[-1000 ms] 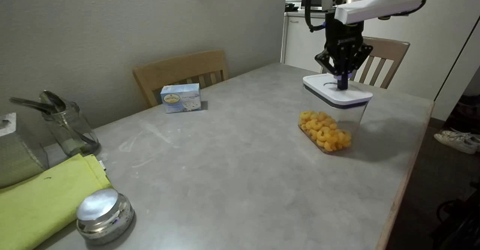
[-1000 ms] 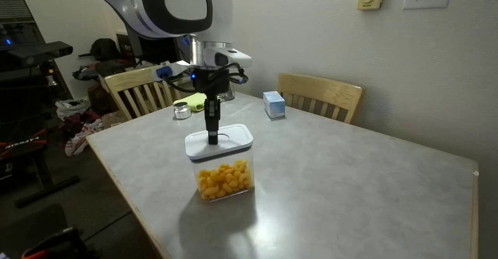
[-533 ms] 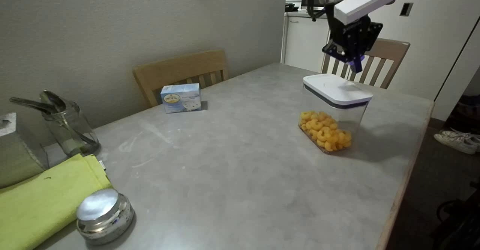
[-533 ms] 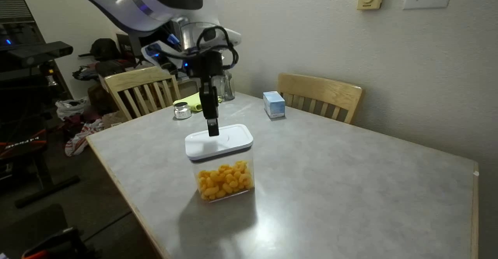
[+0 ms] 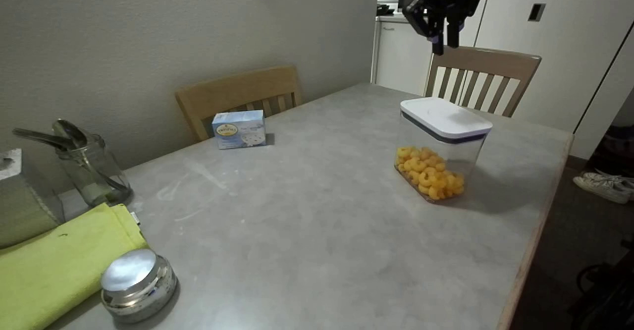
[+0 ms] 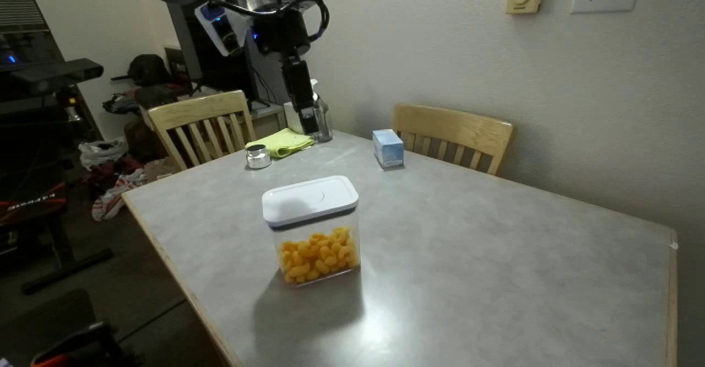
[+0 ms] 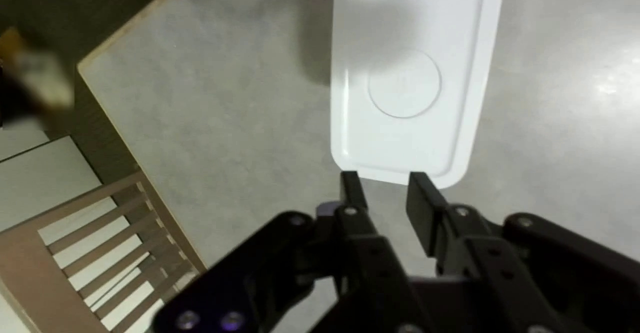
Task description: Place the white lid on top of the food container
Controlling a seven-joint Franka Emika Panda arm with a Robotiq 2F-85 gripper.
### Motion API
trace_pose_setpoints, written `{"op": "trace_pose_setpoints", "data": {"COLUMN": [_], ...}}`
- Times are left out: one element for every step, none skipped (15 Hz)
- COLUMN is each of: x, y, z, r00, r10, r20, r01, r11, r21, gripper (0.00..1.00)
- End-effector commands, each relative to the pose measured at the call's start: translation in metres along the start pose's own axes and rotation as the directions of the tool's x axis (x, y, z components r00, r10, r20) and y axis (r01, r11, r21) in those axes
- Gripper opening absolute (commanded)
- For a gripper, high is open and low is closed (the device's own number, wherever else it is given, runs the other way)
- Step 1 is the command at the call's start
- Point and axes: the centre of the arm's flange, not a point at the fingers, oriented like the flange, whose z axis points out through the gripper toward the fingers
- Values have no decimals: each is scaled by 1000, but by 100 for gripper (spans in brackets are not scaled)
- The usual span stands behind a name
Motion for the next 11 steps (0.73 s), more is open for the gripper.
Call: {"op": "trace_pose_setpoints", "data": {"x": [2,3,3,3,3,3,3,3,3,3,3], "y": [-5,-10,-12,-13,-13,-13,-13,-13,-13,-13,-13], "z": [-4,-8,-9,-10,-10,-10,-10,-10,-10,-10,-10], "r00": [1000,999,999,999,999,999,999,999,999,999,999], "r10": [-5,-10,-12,-13,-13,-13,-13,-12,-12,-12,-12], "r20": [-18,-34,-40,-42,-42,-43,-43,-43,-43,-43,-43], "r01": [5,13,16,17,17,17,17,17,17,17,17], "r11": [999,996,995,994,994,994,994,994,994,994,994], "r21": [49,87,101,105,106,106,107,107,107,107,107], "gripper": [36,43,51,53,53,53,53,53,53,53,53]}}
